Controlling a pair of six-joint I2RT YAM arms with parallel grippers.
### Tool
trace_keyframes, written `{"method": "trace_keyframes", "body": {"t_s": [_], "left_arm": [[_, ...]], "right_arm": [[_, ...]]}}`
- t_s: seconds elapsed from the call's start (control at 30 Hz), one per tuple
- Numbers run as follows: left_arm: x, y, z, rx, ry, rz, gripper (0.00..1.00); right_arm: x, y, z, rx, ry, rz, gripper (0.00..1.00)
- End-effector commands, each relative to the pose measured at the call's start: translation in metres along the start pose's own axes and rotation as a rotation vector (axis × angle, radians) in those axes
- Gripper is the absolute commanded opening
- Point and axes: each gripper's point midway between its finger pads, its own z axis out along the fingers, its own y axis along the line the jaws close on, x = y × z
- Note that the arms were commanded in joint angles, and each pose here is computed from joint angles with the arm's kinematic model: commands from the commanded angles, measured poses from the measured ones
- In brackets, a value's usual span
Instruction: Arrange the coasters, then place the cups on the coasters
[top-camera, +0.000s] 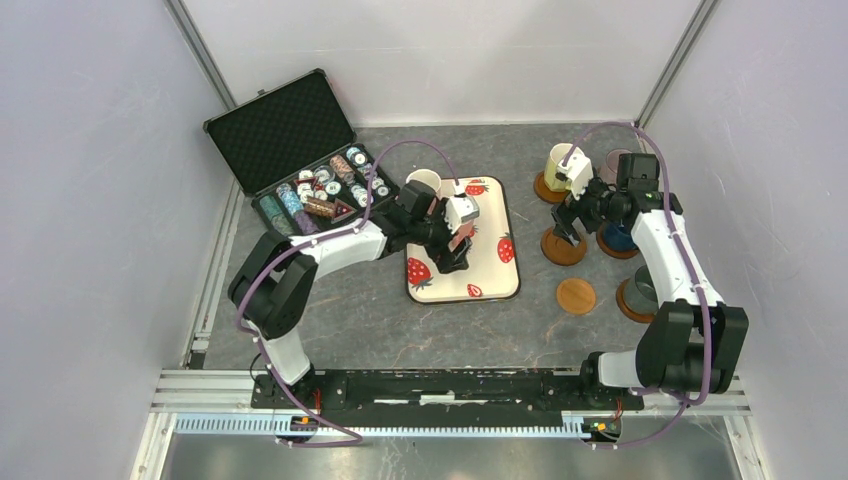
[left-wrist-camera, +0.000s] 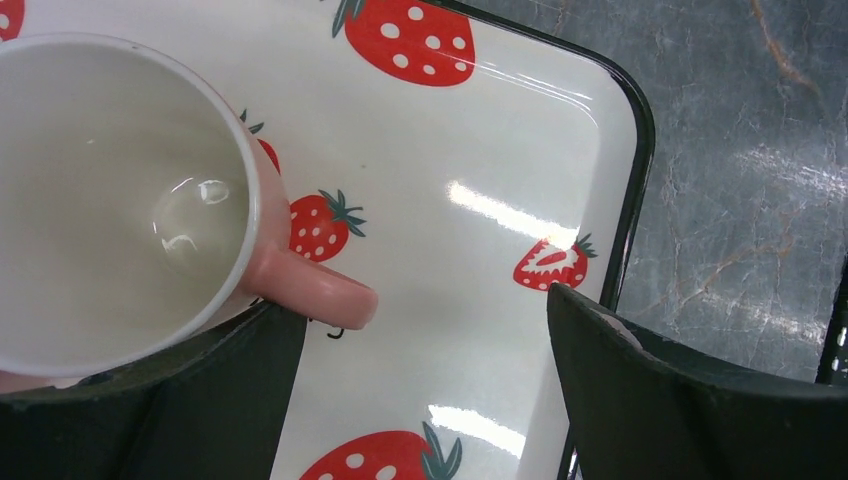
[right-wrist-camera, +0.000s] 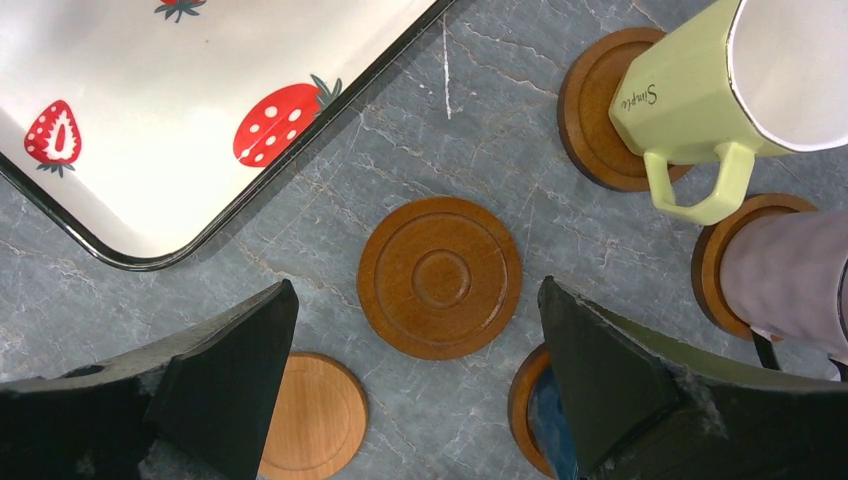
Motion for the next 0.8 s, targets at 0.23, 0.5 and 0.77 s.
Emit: {"method": "trace_keyframes", "body": {"t_s": [0.23,0.5,0.77], "left_arm": [[-0.005,0.010,-0.037,-0.053,-0.085,-0.034,0.98],[0.016,0.038,-0.037,-0.197,0.012,0.022,0.67],[0.008,0.044,-0.021,-0.265,0.029,0.035,0.08]], "right_arm": [[-0.011,-0.002,-0.004,0.027,-0.034,-0.018,0.98],[-0.008,0.000,-0.001,0.023,-0.039,-0.008,0.98],[-0.009,-0.001,-0.001,0.027,-0.039,-0.010,0.98]]}}
